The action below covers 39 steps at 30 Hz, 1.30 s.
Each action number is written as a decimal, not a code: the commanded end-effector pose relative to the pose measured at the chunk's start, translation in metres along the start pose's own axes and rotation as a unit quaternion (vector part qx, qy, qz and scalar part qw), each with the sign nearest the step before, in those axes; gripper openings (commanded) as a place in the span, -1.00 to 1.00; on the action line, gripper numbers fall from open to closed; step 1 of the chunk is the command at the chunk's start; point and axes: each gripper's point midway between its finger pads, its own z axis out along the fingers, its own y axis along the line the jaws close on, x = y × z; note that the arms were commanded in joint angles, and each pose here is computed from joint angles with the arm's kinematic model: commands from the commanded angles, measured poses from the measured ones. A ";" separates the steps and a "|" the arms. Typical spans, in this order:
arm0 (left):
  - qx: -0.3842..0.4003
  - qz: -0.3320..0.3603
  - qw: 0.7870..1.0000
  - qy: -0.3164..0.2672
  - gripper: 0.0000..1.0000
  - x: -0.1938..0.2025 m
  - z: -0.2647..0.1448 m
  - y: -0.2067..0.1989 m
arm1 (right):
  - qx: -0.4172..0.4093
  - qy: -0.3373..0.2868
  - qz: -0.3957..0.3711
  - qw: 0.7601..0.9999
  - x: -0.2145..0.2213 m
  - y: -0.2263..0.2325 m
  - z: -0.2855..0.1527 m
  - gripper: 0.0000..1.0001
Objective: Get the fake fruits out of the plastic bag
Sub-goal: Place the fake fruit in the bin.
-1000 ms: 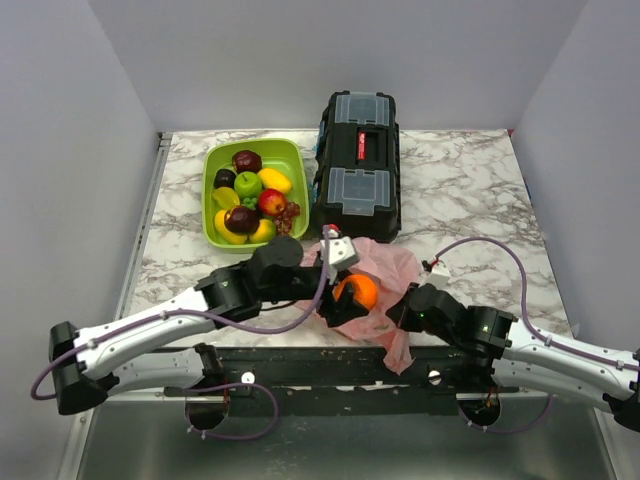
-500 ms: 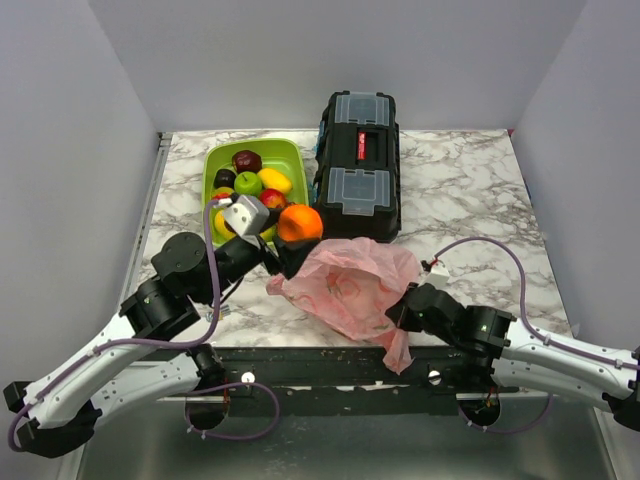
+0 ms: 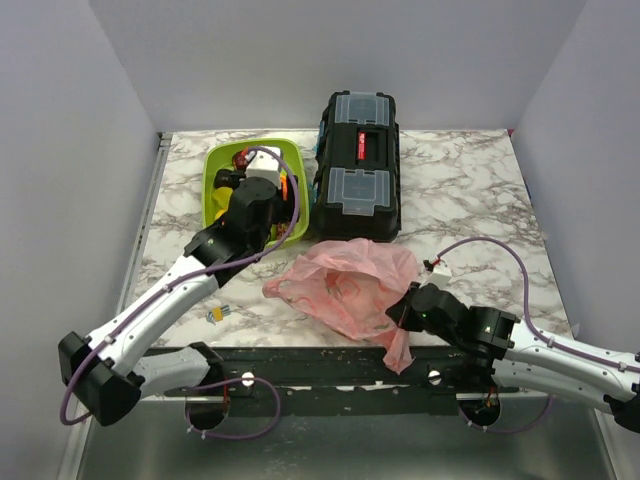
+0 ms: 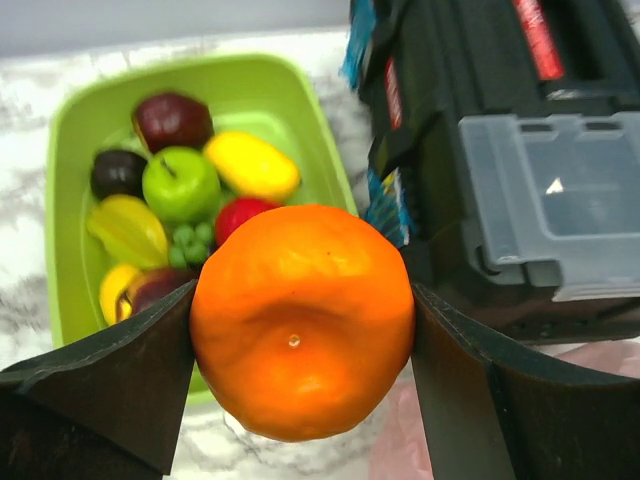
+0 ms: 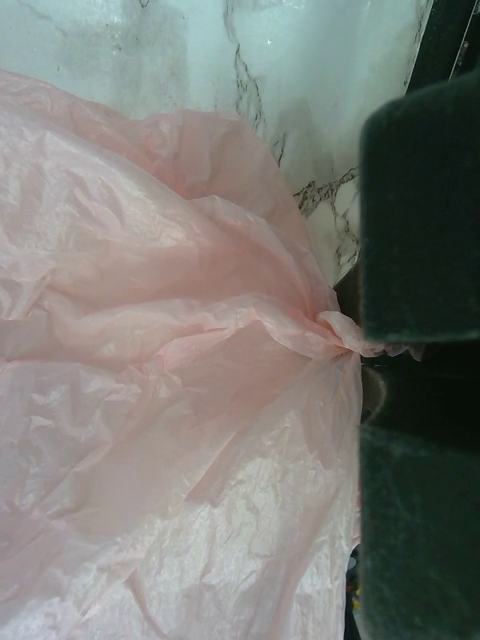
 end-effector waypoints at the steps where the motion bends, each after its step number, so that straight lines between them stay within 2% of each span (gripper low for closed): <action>1: -0.025 -0.093 0.994 0.055 -1.00 0.006 0.016 0.016 | 0.006 -0.003 0.003 1.000 -0.002 -0.002 -0.002 -0.99; 5: -0.050 -0.200 0.970 0.131 -1.00 0.014 0.042 0.030 | -0.002 -0.007 0.002 1.000 -0.003 0.001 -0.001 -0.99; 9: -0.068 -0.320 0.924 0.196 -1.00 0.038 0.074 0.042 | 0.003 -0.007 -0.002 1.000 -0.005 0.002 -0.002 -0.99; 13: -0.074 -0.405 0.884 0.222 -1.00 0.051 0.101 0.052 | 0.004 -0.006 -0.003 1.000 -0.005 0.001 -0.003 -0.99; 19: -0.101 -0.393 0.889 0.211 -1.00 0.053 0.129 0.076 | 0.005 -0.013 0.006 1.000 -0.007 -0.003 -0.006 -0.99; 22: -0.111 -0.399 0.881 0.228 -0.95 0.070 0.134 0.089 | 0.005 -0.018 0.010 1.000 -0.009 -0.004 -0.008 -0.99; 29: -0.127 -0.411 0.867 0.253 -0.37 0.103 0.149 0.111 | 0.005 -0.017 0.004 1.000 -0.011 0.000 -0.007 -0.99; 33: -0.127 -0.408 0.866 0.260 0.07 0.110 0.154 0.111 | 0.007 -0.014 0.001 1.000 -0.010 0.001 -0.006 -0.99; 35: -0.128 -0.408 0.866 0.260 0.15 0.111 0.154 0.113 | 0.005 -0.014 0.002 1.000 -0.010 0.001 -0.006 -0.99; 39: -0.126 -0.406 0.869 0.254 0.50 0.104 0.152 0.114 | 0.000 -0.017 0.006 1.000 -0.010 0.001 -0.007 -0.99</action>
